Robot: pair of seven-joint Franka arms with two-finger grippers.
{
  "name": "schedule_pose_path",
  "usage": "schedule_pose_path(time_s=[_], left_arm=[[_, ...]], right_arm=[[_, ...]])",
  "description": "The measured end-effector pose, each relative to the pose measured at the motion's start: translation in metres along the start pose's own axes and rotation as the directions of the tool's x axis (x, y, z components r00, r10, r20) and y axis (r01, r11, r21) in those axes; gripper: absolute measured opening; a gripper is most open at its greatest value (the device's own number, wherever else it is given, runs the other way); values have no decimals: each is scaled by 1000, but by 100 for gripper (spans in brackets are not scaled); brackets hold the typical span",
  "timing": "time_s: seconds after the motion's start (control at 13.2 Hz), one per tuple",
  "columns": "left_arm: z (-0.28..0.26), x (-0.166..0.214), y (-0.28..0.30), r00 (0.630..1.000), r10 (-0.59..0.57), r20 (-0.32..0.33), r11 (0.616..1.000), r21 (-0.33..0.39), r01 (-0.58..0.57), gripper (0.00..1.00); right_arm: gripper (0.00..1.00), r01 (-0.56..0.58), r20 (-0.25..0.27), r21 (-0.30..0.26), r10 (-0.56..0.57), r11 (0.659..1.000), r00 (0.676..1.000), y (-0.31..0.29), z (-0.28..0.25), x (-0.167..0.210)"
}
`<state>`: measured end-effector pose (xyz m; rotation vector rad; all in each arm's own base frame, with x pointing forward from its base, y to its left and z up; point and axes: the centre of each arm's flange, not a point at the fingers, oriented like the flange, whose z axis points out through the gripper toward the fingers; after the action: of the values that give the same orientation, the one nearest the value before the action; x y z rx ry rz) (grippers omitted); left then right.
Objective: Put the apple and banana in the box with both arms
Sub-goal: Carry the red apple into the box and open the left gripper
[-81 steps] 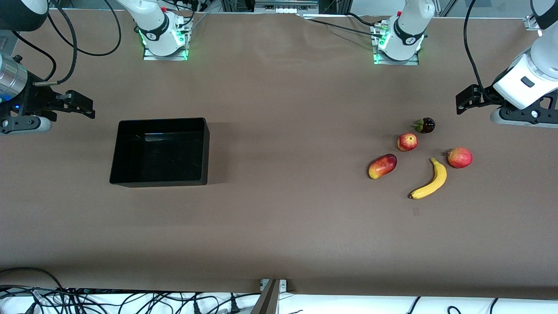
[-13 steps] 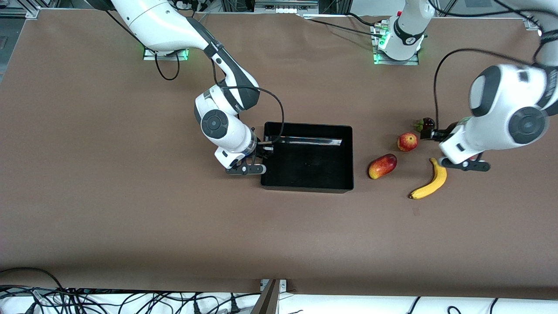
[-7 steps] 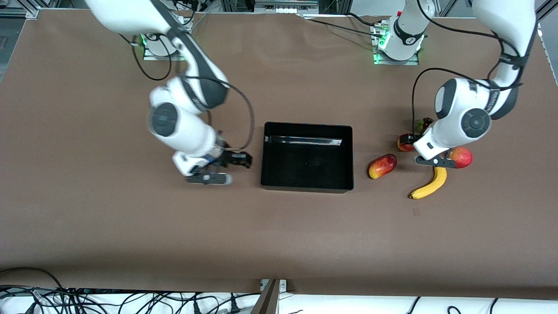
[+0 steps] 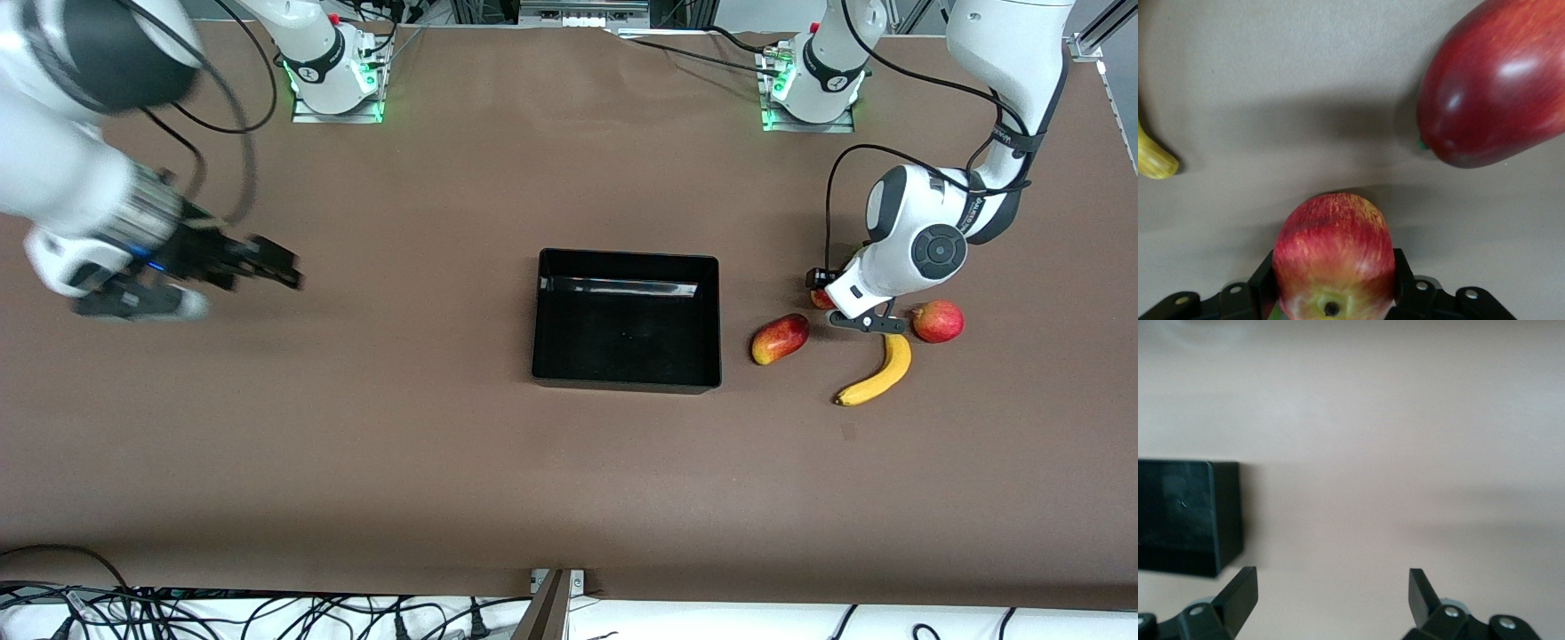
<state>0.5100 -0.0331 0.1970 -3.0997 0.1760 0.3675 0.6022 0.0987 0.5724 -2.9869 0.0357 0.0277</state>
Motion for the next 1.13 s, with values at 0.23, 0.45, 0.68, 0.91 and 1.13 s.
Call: schedule_pose_path(time_s=[0.23, 0.45, 0.68, 0.91, 1.13], left_arm=[[-69, 12, 43, 998, 36, 59, 999, 9, -36, 69], [-167, 24, 120, 997, 60, 57, 998, 26, -61, 69], [-178, 30, 205, 999, -23, 30, 1000, 17, 22, 69], [-132, 41, 284, 994, -109, 21, 994, 0, 109, 69], [-79, 55, 302, 990, -136, 48, 991, -14, 137, 69]], right_arm=[[100, 15, 12, -45, -14, 999, 1000, 44, -32, -25], [100, 15, 14, -89, -14, 996, 1000, 52, -36, -33], [100, 4, 15, -94, -3, 996, 1000, 58, -36, -32], [100, 2, 16, -94, 0, 996, 1000, 60, -36, -32], [100, 3, 15, -114, -1, 993, 1000, 62, -36, -32]])
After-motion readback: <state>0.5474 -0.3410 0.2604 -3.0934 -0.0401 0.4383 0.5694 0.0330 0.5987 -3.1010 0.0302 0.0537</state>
